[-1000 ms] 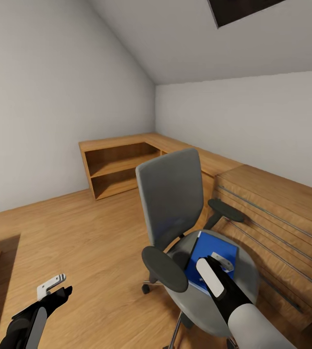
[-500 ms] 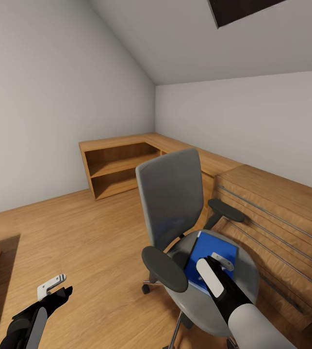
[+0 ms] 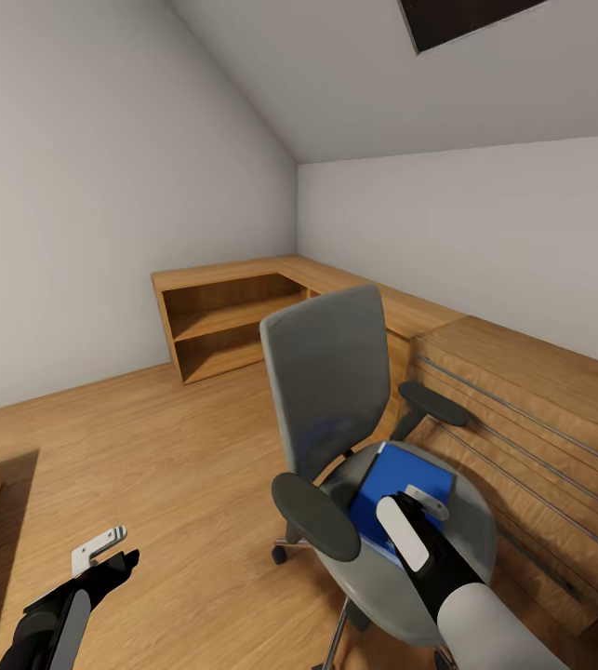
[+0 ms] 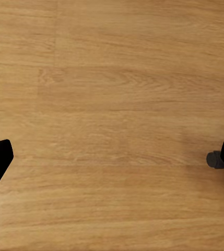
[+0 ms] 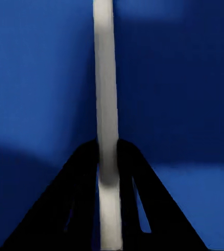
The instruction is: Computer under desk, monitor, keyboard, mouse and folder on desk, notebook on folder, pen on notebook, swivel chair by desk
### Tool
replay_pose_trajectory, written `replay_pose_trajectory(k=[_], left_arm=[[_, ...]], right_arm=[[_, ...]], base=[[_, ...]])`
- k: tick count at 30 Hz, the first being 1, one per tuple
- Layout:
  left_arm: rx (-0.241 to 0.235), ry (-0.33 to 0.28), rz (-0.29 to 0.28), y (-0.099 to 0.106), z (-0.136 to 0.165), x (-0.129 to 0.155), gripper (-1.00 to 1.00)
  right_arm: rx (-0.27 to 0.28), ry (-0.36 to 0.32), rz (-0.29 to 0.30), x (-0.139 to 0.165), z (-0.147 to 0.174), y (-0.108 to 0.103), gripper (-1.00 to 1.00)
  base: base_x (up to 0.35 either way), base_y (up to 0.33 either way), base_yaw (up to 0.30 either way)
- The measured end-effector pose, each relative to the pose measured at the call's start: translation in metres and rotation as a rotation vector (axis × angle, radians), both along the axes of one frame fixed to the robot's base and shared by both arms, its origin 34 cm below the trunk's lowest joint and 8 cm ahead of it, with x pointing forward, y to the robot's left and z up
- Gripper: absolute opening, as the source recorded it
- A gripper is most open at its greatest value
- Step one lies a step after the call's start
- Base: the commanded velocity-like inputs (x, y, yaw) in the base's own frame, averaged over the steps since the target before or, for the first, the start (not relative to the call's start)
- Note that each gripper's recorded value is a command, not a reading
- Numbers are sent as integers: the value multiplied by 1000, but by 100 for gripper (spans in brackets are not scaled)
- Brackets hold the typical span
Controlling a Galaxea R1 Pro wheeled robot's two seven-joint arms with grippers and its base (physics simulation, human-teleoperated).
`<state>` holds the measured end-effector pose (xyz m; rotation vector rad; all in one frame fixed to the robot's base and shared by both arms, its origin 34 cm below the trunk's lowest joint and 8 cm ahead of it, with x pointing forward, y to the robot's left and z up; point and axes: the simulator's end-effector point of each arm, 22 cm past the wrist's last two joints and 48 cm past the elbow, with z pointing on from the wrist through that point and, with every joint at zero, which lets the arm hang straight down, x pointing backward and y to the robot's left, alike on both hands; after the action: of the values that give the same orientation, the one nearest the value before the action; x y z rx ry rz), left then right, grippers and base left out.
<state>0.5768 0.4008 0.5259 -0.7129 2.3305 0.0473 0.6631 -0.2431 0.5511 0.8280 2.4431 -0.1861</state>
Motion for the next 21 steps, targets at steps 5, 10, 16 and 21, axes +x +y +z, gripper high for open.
replay_pose_trajectory(k=[5, 10, 16, 21], left_arm=[[0, 0, 0, 0, 0, 0, 100], [0, 0, 0, 0, 0, 0, 100], [-1, -1, -1, 0, 0, 0, 100], [-2, 1, 0, 0, 7, 1, 100]], right_arm=[[3, -2, -2, 0, 0, 0, -100], [6, -4, -4, 0, 0, 1, -100], [6, -4, -5, 0, 0, 1, -100], [29, -1, -14, 0, 5, 4, -100]], base=[[0, 0, 0], [0, 0, 0], [0, 0, 0], [0, 0, 0]])
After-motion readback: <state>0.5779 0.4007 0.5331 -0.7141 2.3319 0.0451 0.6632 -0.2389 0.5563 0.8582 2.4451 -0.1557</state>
